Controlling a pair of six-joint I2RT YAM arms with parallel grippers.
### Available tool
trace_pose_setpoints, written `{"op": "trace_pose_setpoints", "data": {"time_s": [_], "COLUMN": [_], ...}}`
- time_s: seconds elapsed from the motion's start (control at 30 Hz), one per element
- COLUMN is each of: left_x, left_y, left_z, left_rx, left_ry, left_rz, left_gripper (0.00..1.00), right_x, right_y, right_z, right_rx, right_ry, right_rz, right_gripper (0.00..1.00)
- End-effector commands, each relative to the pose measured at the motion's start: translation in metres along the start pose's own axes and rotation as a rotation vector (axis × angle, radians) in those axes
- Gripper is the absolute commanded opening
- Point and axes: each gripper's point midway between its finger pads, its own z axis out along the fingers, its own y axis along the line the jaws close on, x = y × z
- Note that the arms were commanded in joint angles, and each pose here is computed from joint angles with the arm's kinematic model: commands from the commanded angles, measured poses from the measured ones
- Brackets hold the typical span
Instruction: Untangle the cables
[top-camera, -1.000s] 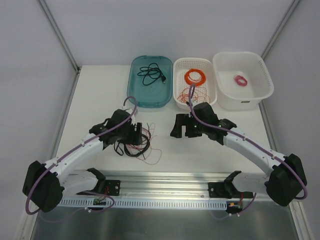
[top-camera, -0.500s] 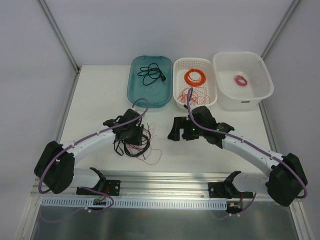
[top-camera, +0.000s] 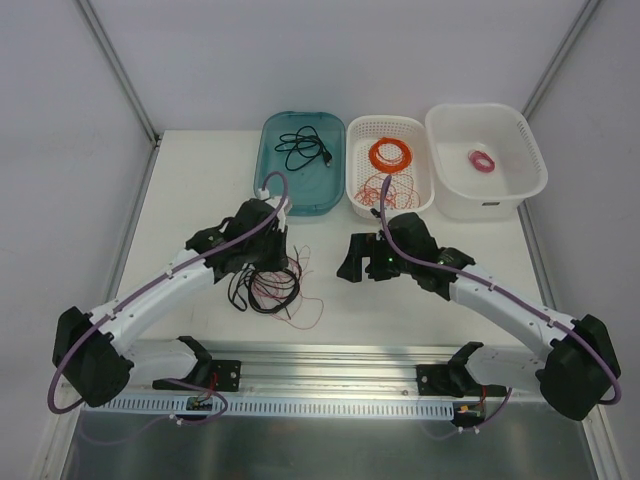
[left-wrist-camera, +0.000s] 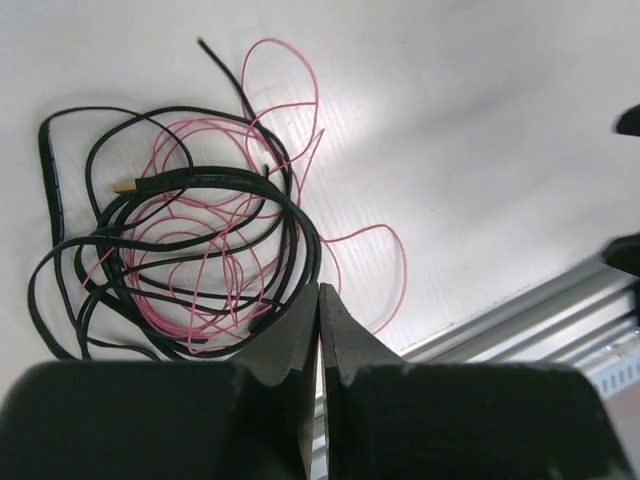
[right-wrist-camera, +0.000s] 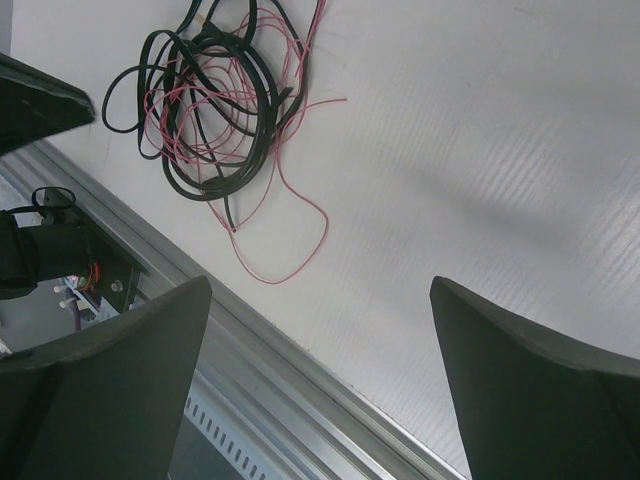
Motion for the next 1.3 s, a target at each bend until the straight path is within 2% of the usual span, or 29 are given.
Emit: {"op": "trace_pose_setpoints", "data": {"time_s": [0.0, 0.17, 0.2, 0.23, 0.3, 0.57, 0.67, 0.77, 1.03, 1.1, 1.2, 1.23, 1.27], "left_x": [-0.037, -0.066, -0.067, -0.064, -0.049, 0.015, 0.034, 0.041, 0.054, 0.058, 0.057, 0.056, 0.051], "left_y": [-0.016, -0.023, -0.015, -0.010, 0.003, 0.047, 0.053, 0.057, 0.061, 0.063, 0.063, 0.062, 0.061], "left_z": [-0.038, -0.060, -0.058, -0.055, -0.042, 0.005, 0.020, 0.026, 0.037, 0.039, 0.038, 0.037, 0.034], "left_rx": [0.038, 0.042, 0.001, -0.022, -0.070, -0.203, -0.201, -0.215, -0.218, -0.226, -0.223, -0.224, -0.220], "left_ry": [-0.107, -0.192, -0.198, -0.188, -0.136, 0.095, 0.185, 0.220, 0.293, 0.306, 0.303, 0.296, 0.276], "left_rz": [0.016, 0.046, 0.061, 0.071, 0.090, 0.097, 0.092, 0.097, 0.102, 0.102, 0.102, 0.101, 0.103], "left_gripper": [0.00, 0.00, 0.14, 0.23, 0.28, 0.34, 0.34, 0.34, 0.25, 0.21, 0.09, 0.01, 0.00], "right_x": [-0.009, -0.012, -0.012, -0.010, -0.010, -0.007, -0.006, -0.004, -0.003, -0.004, -0.003, -0.002, -0.002], "right_y": [0.004, 0.007, 0.007, 0.007, 0.007, 0.007, 0.006, 0.004, 0.003, 0.003, 0.001, 0.001, 0.001], "right_z": [-0.007, -0.012, -0.011, -0.011, -0.011, -0.015, -0.015, -0.014, -0.013, -0.013, -0.013, -0.013, -0.013], "right_rx": [-0.010, -0.017, -0.017, -0.018, -0.025, -0.026, -0.026, -0.022, -0.016, -0.015, -0.011, -0.011, -0.010], "right_ry": [-0.047, -0.060, -0.059, -0.053, -0.051, -0.055, -0.051, -0.047, -0.047, -0.049, -0.047, -0.045, -0.043], "right_rz": [-0.030, -0.040, -0.040, -0.039, -0.036, -0.048, -0.046, -0.045, -0.046, -0.047, -0.047, -0.046, -0.046], "right_gripper": [0.96, 0.96, 0.96, 0.96, 0.96, 0.96, 0.96, 0.96, 0.96, 0.96, 0.96, 0.96, 0.96]}}
